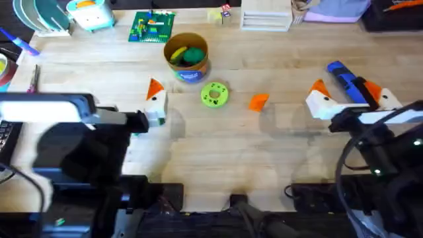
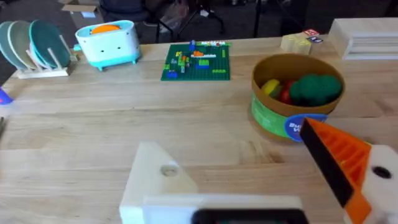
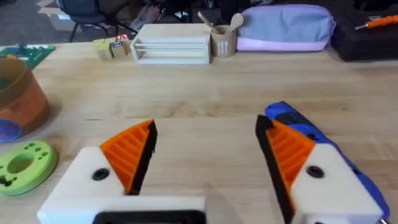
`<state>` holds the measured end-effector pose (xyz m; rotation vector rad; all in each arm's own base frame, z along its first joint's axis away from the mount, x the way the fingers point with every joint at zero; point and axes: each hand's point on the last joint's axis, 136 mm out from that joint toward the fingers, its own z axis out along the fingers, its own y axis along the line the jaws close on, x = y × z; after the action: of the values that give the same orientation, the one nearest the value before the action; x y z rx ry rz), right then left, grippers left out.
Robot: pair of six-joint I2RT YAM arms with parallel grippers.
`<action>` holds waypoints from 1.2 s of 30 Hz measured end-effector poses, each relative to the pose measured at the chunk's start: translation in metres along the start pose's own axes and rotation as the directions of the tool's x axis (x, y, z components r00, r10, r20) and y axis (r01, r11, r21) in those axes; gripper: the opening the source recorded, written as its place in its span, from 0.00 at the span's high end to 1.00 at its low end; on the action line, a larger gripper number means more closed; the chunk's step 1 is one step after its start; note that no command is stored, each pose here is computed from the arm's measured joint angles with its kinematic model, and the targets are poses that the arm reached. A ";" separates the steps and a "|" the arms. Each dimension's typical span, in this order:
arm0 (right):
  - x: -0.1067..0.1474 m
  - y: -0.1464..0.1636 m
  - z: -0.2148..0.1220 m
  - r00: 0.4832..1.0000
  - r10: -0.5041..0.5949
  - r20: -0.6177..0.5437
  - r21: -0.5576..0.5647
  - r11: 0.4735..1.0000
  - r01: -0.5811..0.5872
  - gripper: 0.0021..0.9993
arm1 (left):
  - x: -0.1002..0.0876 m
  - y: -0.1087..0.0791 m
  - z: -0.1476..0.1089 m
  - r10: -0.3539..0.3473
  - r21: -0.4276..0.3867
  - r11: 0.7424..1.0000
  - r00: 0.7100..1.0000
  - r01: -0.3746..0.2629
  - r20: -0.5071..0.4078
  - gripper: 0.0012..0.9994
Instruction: Pick up the gripper from the table and insert it into the empty holder that is missing its gripper. Then pick up a screw, insert it into the mounting hole, and use the screwdriver to tighten it. Finally, clean up the table by picking up the vegetable and placing it into the bucket.
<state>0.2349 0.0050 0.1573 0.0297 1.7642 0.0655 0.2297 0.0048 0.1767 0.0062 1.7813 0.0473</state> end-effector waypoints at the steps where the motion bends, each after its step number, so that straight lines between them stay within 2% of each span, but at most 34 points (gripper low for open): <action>1: -0.004 0.000 -0.004 1.000 0.003 -0.022 0.001 1.000 -0.003 0.01 | -0.008 0.001 -0.005 0.001 -0.003 1.000 1.000 -0.001 -0.015 0.01; 3: -0.015 0.002 -0.012 0.998 0.008 -0.065 0.002 1.000 -0.008 0.01 | -0.027 0.003 -0.014 0.009 -0.009 1.000 0.998 -0.010 -0.060 0.01; 6: -0.041 0.004 -0.025 0.994 0.015 -0.111 0.005 1.000 -0.014 0.01 | -0.040 0.004 -0.024 0.057 0.006 0.998 0.981 -0.057 -0.185 0.01; 9: -0.068 0.005 -0.033 0.988 0.019 -0.153 0.008 1.000 -0.018 0.01 | -0.047 0.002 -0.029 0.139 0.058 0.990 0.932 -0.127 -0.336 0.01; 11: -0.083 0.006 -0.036 0.982 0.023 -0.185 0.011 1.000 -0.021 0.01 | -0.052 0.001 -0.028 0.192 0.096 0.981 0.894 -0.168 -0.405 0.01; 13: -0.098 0.007 -0.035 0.980 0.024 -0.199 0.012 1.000 -0.022 0.01 | -0.058 0.001 -0.025 0.233 0.122 0.972 0.869 -0.199 -0.437 0.01; 16: -0.106 0.007 -0.030 0.976 0.024 -0.215 0.013 1.000 -0.022 0.01 | -0.062 0.001 -0.019 0.270 0.149 0.963 0.840 -0.226 -0.471 0.01; 19: -0.098 0.007 -0.027 0.966 0.026 -0.256 0.017 1.000 -0.022 0.01 | -0.053 0.003 -0.017 0.291 0.162 0.957 0.805 -0.242 -0.516 0.01; 21: -0.095 0.007 -0.026 0.963 0.026 -0.267 0.016 1.000 -0.023 0.01 | -0.040 0.006 -0.020 0.320 0.180 0.947 0.757 -0.265 -0.570 0.01; 25: -0.095 0.007 -0.026 0.963 0.026 -0.268 0.015 1.000 -0.023 0.01 | -0.008 0.013 -0.032 0.422 0.275 0.905 0.598 -0.326 -0.682 0.01; 29: -0.095 0.007 -0.026 0.963 0.026 -0.268 0.015 1.000 -0.023 0.01 | 0.016 0.016 -0.027 0.482 0.360 0.873 0.463 -0.329 -0.744 0.01; 31: -0.095 0.007 -0.026 0.963 0.026 -0.269 0.015 1.000 -0.023 0.01 | 0.024 0.015 -0.020 0.507 0.394 0.858 0.417 -0.329 -0.754 0.01; 36: -0.090 0.007 -0.027 0.957 0.027 -0.288 0.016 1.000 -0.023 0.01 | 0.038 0.008 -0.008 0.564 0.466 0.822 0.355 -0.327 -0.745 0.01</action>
<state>0.2255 0.0061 0.2513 0.0542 2.0571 0.0805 0.2140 0.0140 0.1413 0.8169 2.7704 0.2848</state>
